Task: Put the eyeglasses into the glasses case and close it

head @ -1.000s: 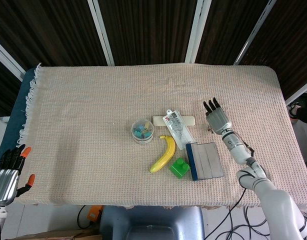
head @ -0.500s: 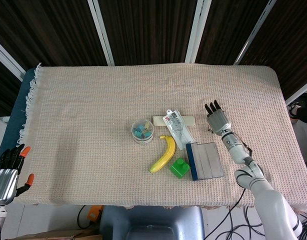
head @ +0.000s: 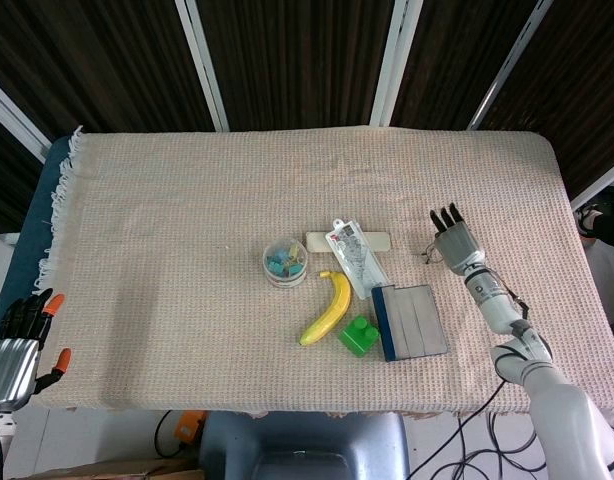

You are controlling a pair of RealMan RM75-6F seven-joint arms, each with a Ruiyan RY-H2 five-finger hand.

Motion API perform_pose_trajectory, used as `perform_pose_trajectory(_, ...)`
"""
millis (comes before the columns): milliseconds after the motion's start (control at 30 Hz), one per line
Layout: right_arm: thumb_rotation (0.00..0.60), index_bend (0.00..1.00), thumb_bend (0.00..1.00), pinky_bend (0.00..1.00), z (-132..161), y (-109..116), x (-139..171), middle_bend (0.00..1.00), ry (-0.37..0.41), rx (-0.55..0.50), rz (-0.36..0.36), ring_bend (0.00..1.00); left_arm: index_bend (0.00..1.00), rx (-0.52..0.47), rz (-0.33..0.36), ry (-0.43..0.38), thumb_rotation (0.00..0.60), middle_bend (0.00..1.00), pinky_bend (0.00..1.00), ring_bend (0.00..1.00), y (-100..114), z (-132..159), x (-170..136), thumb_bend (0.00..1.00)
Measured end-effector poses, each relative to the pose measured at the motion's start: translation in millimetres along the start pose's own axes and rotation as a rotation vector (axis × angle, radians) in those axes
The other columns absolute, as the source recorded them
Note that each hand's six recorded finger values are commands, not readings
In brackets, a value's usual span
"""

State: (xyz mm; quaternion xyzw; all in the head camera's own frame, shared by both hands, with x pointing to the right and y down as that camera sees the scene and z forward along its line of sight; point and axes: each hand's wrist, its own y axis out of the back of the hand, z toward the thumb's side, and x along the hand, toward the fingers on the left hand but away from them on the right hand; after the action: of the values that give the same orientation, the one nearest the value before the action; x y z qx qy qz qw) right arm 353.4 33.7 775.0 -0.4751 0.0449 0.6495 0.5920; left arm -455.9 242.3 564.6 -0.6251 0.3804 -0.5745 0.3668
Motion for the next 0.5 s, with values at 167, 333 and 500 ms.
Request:
perform_pose_trajectory(167, 0.600, 0.53, 0.37, 0.00, -4.0, -8.5, 7.3, 0.00, 0.002, -0.010, 0.011, 0.00, 0.00, 0.001, -0.001, -0.006, 0.600, 0.00, 0.03, 0.00, 0.0, 1.0, -0.3, 0.38)
perform_pose_trajectory(333, 0.600, 0.57, 0.37, 0.00, -5.2, -7.8, 8.8, 0.03, -0.008, -0.043, 0.002, 0.00, 0.00, 0.002, -0.003, -0.009, 0.600, 0.00, 0.03, 0.00, -0.6, 1.7, -0.3, 0.38)
perform_pose_trajectory(500, 0.600, 0.59, 0.37, 0.00, -0.6, -6.8, 7.6, 0.04, -0.012, -0.073, 0.003, 0.00, 0.00, 0.005, -0.004, -0.003, 0.600, 0.00, 0.03, 0.00, -1.0, 0.7, -0.1, 0.38)
